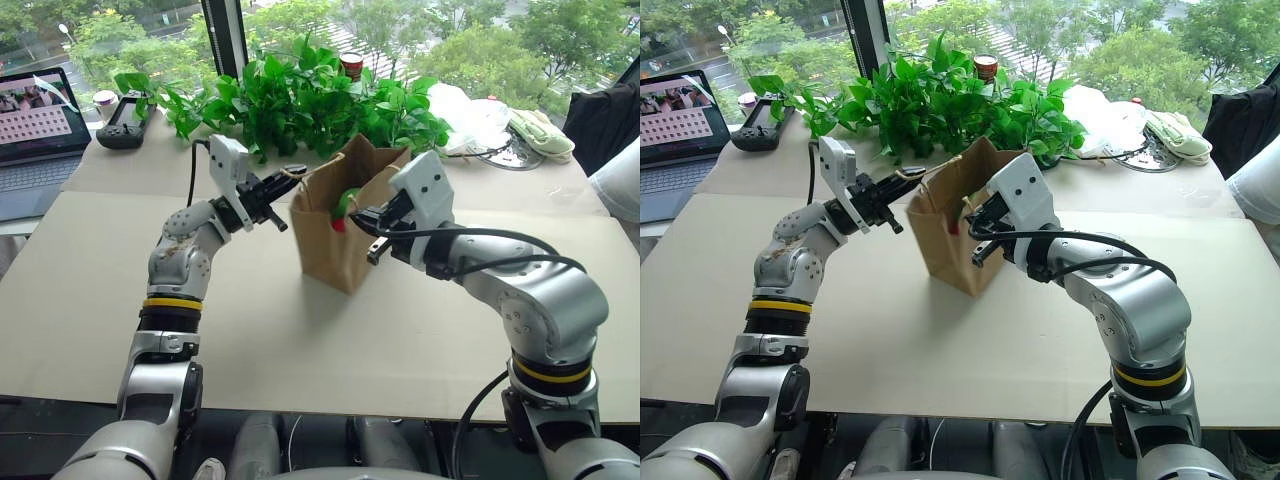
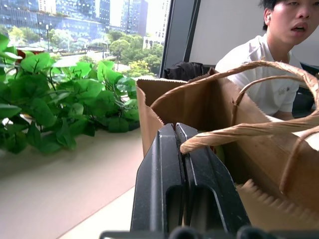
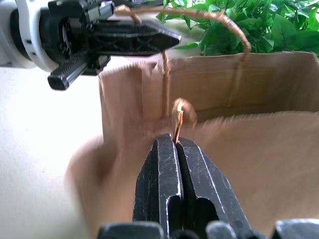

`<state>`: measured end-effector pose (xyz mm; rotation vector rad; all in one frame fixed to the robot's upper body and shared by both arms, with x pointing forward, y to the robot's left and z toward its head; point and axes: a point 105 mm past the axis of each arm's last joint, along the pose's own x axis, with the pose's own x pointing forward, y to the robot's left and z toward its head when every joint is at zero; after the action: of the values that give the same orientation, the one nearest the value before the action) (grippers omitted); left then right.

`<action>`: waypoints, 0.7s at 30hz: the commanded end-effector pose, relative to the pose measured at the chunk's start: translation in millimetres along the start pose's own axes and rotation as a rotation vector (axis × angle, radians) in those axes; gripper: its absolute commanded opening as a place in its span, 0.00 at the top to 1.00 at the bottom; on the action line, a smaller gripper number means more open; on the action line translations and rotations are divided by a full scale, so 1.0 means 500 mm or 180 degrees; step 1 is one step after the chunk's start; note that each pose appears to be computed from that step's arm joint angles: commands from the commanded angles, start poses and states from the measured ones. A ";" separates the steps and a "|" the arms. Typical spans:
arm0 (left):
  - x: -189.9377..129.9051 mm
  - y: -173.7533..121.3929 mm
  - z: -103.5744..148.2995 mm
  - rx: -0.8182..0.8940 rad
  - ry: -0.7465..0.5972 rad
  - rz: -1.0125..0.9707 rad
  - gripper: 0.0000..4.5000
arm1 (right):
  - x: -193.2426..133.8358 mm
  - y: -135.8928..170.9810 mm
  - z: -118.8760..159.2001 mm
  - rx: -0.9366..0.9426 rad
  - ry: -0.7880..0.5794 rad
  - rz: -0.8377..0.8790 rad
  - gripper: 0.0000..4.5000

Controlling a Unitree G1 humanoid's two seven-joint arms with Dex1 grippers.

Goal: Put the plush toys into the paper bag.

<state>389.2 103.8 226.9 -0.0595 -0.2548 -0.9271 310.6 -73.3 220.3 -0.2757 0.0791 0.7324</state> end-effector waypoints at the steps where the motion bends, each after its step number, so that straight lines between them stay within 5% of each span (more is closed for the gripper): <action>1: 0.010 -0.013 0.034 0.0035 -0.0153 -0.0116 1.00 | -0.007 -0.017 0.029 -0.0044 -0.0165 -0.0148 0.98; 10: 0.024 -0.048 0.034 -0.0068 -0.0117 -0.0322 1.00 | -0.015 -0.050 0.035 -0.0017 -0.0194 -0.0372 0.98; 11: 0.024 -0.048 0.033 -0.0073 -0.0100 -0.0322 1.00 | -0.016 -0.050 0.036 -0.0023 -0.0201 -0.0373 0.92; 14: 0.019 -0.045 0.028 -0.0087 -0.0046 -0.0319 0.84 | -0.018 -0.047 0.042 -0.0020 -0.0267 -0.0348 0.75; 21: 0.004 -0.041 0.039 -0.0094 0.0041 -0.0348 0.28 | -0.027 -0.035 0.073 0.0058 -0.0544 -0.0195 0.21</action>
<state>377.4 90.8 228.1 -0.0787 -0.1780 -1.0218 320.7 -86.9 236.4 -0.2112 0.0347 0.6613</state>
